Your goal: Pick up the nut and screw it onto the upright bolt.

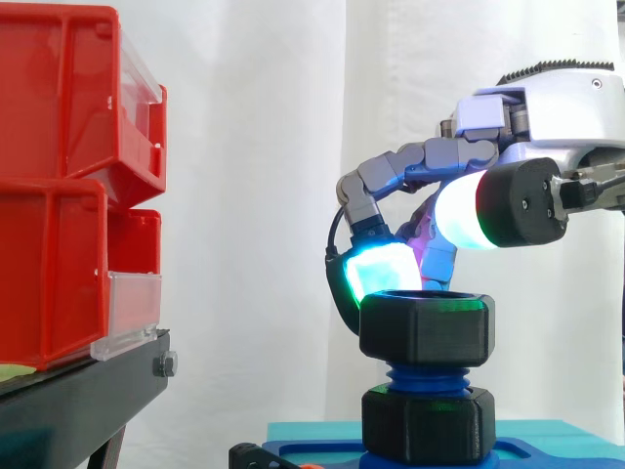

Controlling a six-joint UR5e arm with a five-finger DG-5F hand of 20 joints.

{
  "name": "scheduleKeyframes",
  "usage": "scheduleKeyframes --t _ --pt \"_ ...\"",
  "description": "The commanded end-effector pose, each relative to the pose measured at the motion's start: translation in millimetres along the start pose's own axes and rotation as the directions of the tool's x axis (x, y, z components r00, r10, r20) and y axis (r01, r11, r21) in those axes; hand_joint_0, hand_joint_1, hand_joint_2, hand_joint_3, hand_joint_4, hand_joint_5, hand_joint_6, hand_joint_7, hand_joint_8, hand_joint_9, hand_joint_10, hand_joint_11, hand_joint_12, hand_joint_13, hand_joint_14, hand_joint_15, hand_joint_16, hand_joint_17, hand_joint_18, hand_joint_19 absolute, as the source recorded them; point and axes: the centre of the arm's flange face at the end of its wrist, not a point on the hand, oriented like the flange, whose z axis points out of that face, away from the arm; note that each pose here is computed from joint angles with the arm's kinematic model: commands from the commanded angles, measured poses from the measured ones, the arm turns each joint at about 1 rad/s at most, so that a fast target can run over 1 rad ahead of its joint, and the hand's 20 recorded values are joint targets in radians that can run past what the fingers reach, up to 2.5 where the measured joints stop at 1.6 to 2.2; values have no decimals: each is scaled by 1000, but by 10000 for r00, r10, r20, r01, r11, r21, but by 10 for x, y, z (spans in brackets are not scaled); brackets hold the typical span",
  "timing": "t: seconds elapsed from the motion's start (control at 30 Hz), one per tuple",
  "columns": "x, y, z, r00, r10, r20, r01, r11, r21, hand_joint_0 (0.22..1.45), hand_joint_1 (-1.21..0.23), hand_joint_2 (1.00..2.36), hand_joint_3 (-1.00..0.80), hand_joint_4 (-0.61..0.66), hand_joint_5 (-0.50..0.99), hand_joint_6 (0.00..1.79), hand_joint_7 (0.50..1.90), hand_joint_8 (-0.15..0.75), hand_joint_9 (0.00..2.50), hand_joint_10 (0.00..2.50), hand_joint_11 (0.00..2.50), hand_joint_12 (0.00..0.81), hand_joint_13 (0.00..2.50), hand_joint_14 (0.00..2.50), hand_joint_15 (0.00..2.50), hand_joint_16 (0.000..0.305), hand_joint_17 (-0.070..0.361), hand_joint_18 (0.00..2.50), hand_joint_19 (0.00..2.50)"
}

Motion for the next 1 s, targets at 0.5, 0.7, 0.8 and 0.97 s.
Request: scheduleKeyframes --t 0.5,0.7,0.8,0.97 --pt "-37 -130 -47 10000 -4 6 5 9998 -214 548 -326 1000 -500 15 69 617 1282 190 1602 2 47 91 1130 1 2 14 31 886 279" --pt "-120 -193 -48 9999 -21 123 26 9994 -356 540 -310 1000 -500 87 58 503 1439 195 1562 2 75 108 1079 0 0 17 39 838 278" --pt "-236 -240 -33 9995 -63 310 77 9990 -445 539 -311 1000 -500 112 43 505 1400 180 1550 3 85 108 1075 0 0 17 39 833 270" --pt "-284 -343 -61 9991 -204 384 223 9985 -496 539 -311 1000 -500 111 43 505 1391 188 1562 4 94 110 1073 0 0 18 40 829 272"
